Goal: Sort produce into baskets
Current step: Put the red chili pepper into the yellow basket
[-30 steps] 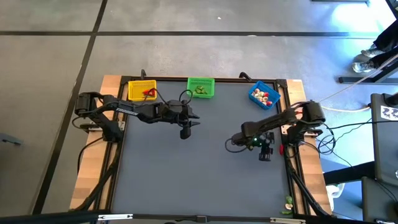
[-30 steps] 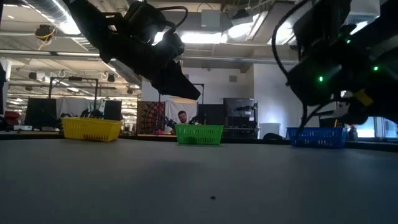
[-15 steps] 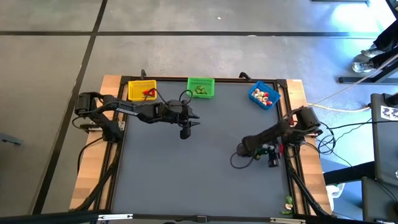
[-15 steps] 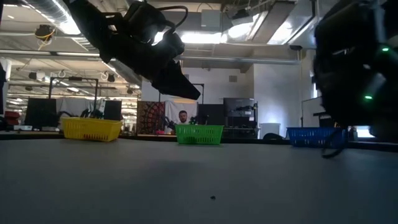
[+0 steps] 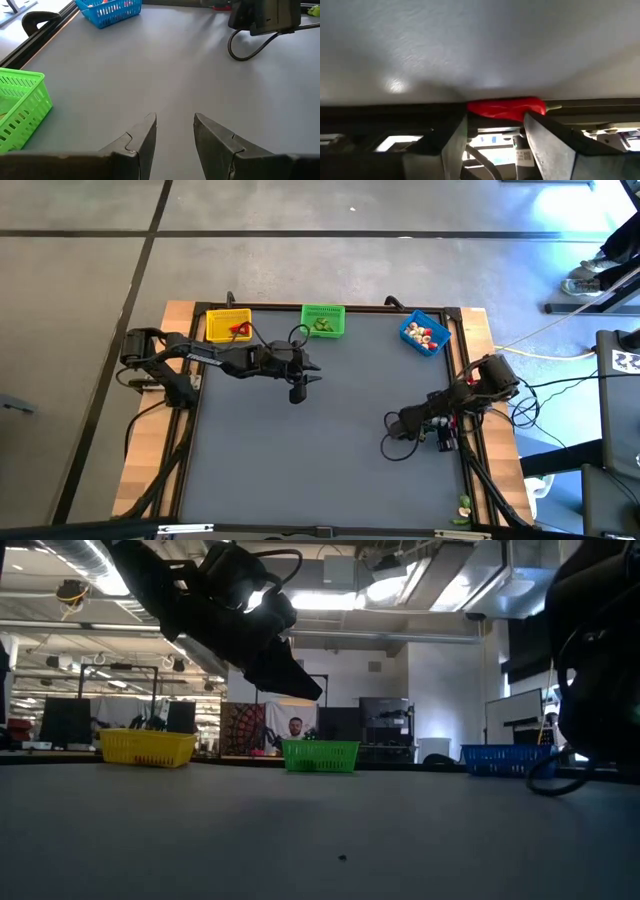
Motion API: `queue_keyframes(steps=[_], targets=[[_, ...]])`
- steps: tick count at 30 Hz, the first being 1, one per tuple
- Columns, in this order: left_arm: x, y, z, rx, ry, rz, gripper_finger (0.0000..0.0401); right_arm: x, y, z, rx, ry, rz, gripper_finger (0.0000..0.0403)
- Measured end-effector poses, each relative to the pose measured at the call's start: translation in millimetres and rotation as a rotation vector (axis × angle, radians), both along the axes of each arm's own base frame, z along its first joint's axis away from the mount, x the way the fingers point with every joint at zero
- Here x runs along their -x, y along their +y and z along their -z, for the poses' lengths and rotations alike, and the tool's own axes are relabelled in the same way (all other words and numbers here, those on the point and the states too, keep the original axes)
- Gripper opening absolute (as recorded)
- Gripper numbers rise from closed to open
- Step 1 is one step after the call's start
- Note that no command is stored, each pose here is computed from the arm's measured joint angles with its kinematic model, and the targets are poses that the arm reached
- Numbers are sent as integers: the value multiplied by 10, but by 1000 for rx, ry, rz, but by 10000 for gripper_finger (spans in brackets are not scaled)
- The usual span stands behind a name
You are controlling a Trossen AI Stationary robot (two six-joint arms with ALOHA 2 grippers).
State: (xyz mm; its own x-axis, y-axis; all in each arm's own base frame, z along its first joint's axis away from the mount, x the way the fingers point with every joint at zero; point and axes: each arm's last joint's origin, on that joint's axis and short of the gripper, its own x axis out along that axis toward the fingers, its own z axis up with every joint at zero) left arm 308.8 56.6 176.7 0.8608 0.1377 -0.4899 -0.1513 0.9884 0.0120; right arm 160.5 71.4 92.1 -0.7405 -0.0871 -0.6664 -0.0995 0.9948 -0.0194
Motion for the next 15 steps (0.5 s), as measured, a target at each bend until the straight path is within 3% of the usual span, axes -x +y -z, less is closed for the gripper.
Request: queue_keyframes(steps=[7, 15], targets=[[0, 0, 0, 0, 0, 0, 127, 40, -23, 48, 29, -22, 1, 186], [0, 0, 0, -1, 0, 1, 127, 39, -20, 60, 54, -32, 41, 76]])
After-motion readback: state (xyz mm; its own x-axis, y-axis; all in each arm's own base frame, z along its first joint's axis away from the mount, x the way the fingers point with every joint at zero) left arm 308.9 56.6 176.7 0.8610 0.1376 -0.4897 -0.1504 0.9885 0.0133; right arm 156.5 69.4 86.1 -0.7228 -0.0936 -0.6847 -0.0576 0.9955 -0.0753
